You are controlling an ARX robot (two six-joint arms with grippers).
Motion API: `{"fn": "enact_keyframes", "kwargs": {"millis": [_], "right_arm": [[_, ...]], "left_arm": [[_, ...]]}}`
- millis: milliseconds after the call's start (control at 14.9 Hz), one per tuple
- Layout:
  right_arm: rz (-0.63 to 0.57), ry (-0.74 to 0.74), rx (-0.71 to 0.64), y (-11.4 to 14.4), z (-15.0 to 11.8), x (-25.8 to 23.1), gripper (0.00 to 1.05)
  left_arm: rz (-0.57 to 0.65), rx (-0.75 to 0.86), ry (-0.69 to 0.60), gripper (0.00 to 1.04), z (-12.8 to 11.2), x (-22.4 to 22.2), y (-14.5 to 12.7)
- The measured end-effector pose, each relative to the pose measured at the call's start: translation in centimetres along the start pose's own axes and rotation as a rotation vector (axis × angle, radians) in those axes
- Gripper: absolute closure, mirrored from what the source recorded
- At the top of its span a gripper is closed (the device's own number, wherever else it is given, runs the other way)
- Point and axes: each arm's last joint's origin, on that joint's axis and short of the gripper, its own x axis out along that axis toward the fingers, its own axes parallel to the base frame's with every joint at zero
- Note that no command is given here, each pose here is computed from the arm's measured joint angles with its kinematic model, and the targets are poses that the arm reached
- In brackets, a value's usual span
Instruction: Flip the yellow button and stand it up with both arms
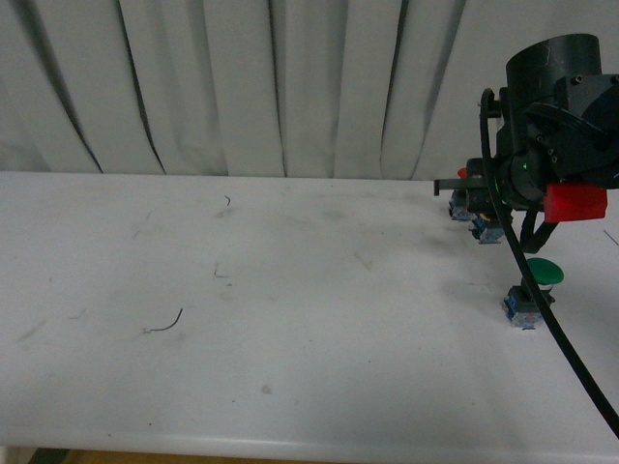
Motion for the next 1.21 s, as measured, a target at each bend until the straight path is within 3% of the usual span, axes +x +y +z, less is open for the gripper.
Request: {"fn": "enact_keyframes", "kwargs": {"millis": [942,1077,1212], "right_arm": [[-0.049,0.072,0.019,0.3,-1.7,3.5,0.69],[-0.040,0.058,0.023,0.6,-1.5,3.5,0.40],[-0.040,0.057,0.022,0.6,-1.5,3.5,0.32]], "left_arm": [[0.000,0.000,0.000,0.07,0.0,0.0,0.0],[0.000,0.000,0.000,0.07,0.0,0.0,0.0],[0.000,0.000,0.000,0.07,0.0,0.0,0.0]]}}
